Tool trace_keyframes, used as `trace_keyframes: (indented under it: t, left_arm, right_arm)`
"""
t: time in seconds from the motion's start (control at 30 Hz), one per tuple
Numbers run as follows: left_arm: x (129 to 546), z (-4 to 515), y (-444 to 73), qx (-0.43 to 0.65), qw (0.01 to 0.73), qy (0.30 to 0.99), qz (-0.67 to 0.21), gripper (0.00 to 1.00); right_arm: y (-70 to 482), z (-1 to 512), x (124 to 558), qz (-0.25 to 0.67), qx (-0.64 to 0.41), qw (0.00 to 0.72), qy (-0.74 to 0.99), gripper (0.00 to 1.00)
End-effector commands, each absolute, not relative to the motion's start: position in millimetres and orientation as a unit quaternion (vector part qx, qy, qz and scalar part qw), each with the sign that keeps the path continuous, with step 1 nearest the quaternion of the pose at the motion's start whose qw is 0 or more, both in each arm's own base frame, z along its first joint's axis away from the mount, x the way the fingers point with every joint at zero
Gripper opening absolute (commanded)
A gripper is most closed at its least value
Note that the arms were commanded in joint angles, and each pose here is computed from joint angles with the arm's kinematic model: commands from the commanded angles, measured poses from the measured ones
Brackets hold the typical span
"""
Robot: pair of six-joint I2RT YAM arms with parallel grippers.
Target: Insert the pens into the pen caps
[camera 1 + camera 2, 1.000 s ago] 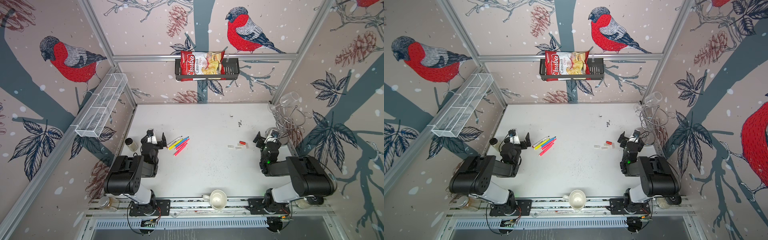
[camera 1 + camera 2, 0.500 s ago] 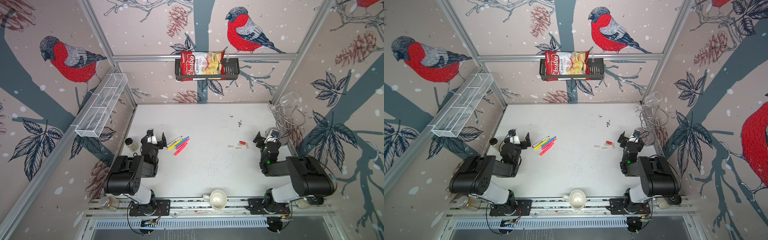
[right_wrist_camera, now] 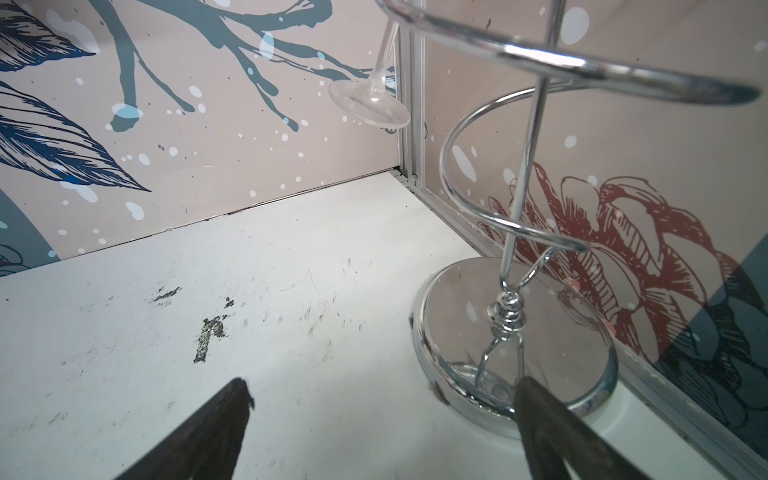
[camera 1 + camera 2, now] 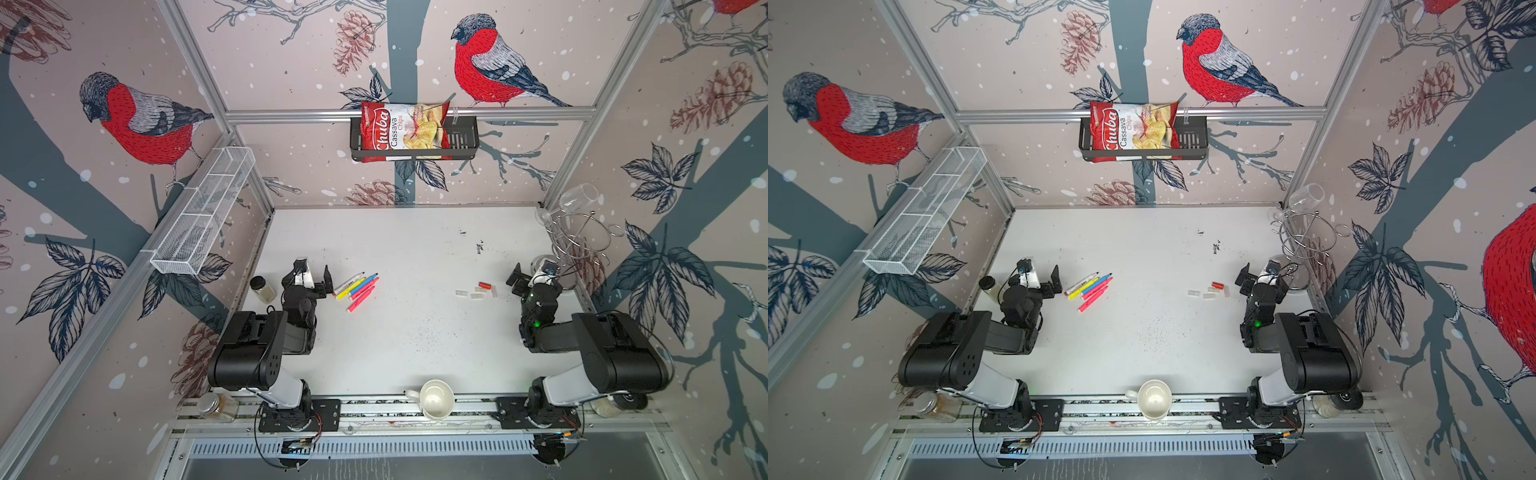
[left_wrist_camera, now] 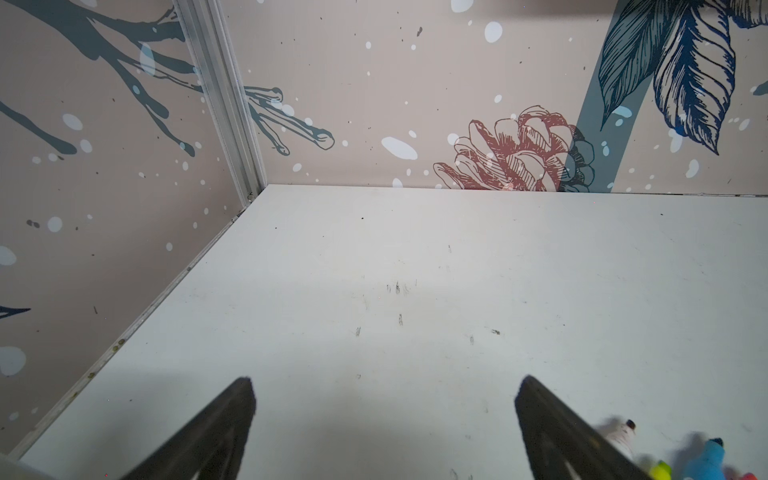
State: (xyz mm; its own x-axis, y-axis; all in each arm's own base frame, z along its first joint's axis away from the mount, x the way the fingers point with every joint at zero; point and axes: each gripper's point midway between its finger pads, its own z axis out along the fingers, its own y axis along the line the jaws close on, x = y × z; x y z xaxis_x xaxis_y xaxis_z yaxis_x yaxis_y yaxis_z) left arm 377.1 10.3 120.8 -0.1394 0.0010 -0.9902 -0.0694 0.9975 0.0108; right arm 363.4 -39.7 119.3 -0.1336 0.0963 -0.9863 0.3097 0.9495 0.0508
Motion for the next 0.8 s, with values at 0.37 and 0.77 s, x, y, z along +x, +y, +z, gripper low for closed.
trace_keyframes:
  t: [0.37,0.77]
  left_arm:
    - [378.9,127.7,11.4,-0.022,0.665,0.746,0.022,0.98]
    - [370.9,189.1,-1.8,-0.099,0.640,0.757,0.085,0.97]
  right_arm:
    - [-40.0,127.8,364.5,-0.079,0.141,0.657,0.736,0.99]
    - [14.7,194.0,375.8,-0.011,0.054,0.654,0.755,1.00]
